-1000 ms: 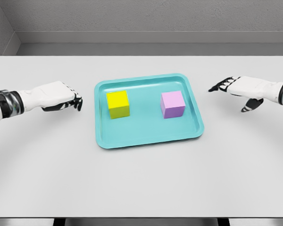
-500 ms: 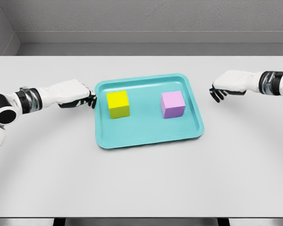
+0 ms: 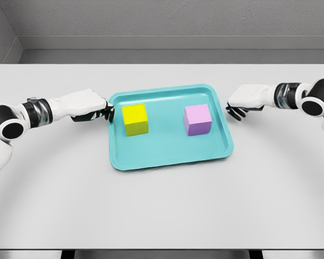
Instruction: Push two cubes
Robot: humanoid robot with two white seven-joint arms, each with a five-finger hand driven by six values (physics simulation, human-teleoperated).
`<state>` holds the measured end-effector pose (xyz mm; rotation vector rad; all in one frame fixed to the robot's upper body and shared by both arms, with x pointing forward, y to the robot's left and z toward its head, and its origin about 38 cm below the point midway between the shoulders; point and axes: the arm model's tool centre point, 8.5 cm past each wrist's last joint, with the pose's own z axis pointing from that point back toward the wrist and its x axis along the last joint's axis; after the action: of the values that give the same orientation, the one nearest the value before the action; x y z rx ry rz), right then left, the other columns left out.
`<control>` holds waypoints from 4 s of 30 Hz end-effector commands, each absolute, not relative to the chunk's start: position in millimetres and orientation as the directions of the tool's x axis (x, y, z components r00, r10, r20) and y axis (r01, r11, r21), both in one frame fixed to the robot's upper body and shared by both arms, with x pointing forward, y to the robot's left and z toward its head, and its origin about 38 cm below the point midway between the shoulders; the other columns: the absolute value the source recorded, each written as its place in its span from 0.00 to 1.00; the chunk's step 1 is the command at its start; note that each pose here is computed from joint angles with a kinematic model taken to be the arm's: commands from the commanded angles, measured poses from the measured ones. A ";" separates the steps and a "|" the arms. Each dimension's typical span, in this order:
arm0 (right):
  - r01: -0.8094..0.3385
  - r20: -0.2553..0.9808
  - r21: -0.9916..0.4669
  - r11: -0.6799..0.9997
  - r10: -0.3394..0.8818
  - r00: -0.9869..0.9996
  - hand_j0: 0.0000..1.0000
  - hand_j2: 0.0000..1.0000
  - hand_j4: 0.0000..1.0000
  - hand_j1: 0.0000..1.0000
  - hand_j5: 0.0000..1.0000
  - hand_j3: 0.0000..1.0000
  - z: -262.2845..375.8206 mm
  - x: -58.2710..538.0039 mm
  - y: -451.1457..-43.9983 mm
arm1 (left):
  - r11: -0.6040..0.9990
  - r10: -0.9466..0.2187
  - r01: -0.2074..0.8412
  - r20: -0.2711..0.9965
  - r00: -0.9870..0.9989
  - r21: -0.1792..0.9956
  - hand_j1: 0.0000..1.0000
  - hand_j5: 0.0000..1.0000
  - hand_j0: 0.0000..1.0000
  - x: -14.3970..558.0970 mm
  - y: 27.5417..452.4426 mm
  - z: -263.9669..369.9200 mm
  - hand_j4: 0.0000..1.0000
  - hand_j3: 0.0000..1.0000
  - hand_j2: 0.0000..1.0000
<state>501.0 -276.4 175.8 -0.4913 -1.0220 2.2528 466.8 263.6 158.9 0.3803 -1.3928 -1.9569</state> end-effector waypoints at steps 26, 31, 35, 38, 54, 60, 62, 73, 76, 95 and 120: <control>-0.272 -0.126 -0.747 -0.607 0.531 -0.838 0.12 0.12 0.12 0.12 0.12 0.12 181.4 485.2 -236.8 | -0.140 -0.641 0.351 0.186 -0.745 0.926 0.38 0.38 0.38 469.4 233.5 163.3 0.38 0.38 0.38; -0.272 -0.123 -0.740 -0.616 0.521 -0.845 0.12 0.12 0.12 0.12 0.12 0.12 177.5 483.3 -234.4 | -0.136 -0.636 0.347 0.187 -0.749 0.928 0.38 0.38 0.38 469.6 230.2 164.5 0.38 0.38 0.38; -0.265 -0.124 -0.737 -0.621 0.510 -0.851 0.12 0.12 0.12 0.12 0.12 0.12 176.4 481.2 -230.9 | -0.143 -0.648 0.351 0.180 -0.740 0.925 0.38 0.38 0.38 469.2 239.3 164.2 0.38 0.38 0.38; -0.265 -0.123 -0.735 -0.624 0.507 -0.853 0.12 0.12 0.12 0.12 0.12 0.12 175.3 480.5 -230.1 | -0.142 -0.651 0.351 0.180 -0.737 0.926 0.37 0.37 0.37 469.7 241.8 165.3 0.37 0.37 0.37; -0.253 -0.122 -0.742 -0.621 0.495 -0.860 0.12 0.12 0.12 0.12 0.12 0.12 176.7 480.0 -221.9 | -0.112 -0.646 0.365 0.211 -0.734 0.924 0.36 0.36 0.36 481.3 226.5 164.1 0.36 0.36 0.36; -0.250 -0.117 -0.745 -0.619 0.490 -0.864 0.12 0.12 0.12 0.12 0.12 0.12 175.6 479.6 -217.3 | -0.105 -0.638 0.364 0.219 -0.739 0.925 0.36 0.36 0.36 481.3 220.2 163.7 0.36 0.36 0.36; -0.246 -0.116 -0.747 -0.618 0.486 -0.866 0.12 0.12 0.12 0.12 0.12 0.12 175.7 479.3 -214.6 | -0.102 -0.632 0.364 0.222 -0.743 0.926 0.36 0.36 0.36 481.0 216.0 163.5 0.36 0.36 0.36; -0.256 -0.114 -0.747 -0.614 0.498 -0.860 0.12 0.12 0.12 0.12 0.12 0.12 174.5 480.9 -215.4 | -0.098 -0.656 0.371 0.220 -0.722 0.923 0.36 0.36 0.36 478.4 240.9 165.5 0.36 0.36 0.36; -0.270 -0.111 -0.748 -0.607 0.515 -0.850 0.12 0.12 0.12 0.12 0.12 0.12 173.1 483.2 -215.4 | -0.104 -0.655 0.375 0.220 -0.723 0.921 0.35 0.35 0.35 478.1 239.5 163.1 0.35 0.35 0.35; -0.271 -0.087 -0.757 -0.594 0.503 -0.860 0.12 0.12 0.12 0.12 0.12 0.12 167.1 486.4 -194.9 | -0.067 -0.643 0.427 0.288 -0.709 0.902 0.35 0.35 0.35 482.2 217.8 142.9 0.35 0.35 0.35; -0.291 -0.093 -0.752 -0.592 0.532 -0.841 0.12 0.12 0.12 0.12 0.12 0.12 169.8 494.1 -206.9 | -0.012 -0.620 0.406 0.311 -0.720 0.914 0.35 0.35 0.35 478.3 226.8 160.7 0.35 0.35 0.35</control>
<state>494.0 -203.0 172.5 -0.4330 -1.0686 2.4206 478.5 230.1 152.4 0.2379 -1.5102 -1.8316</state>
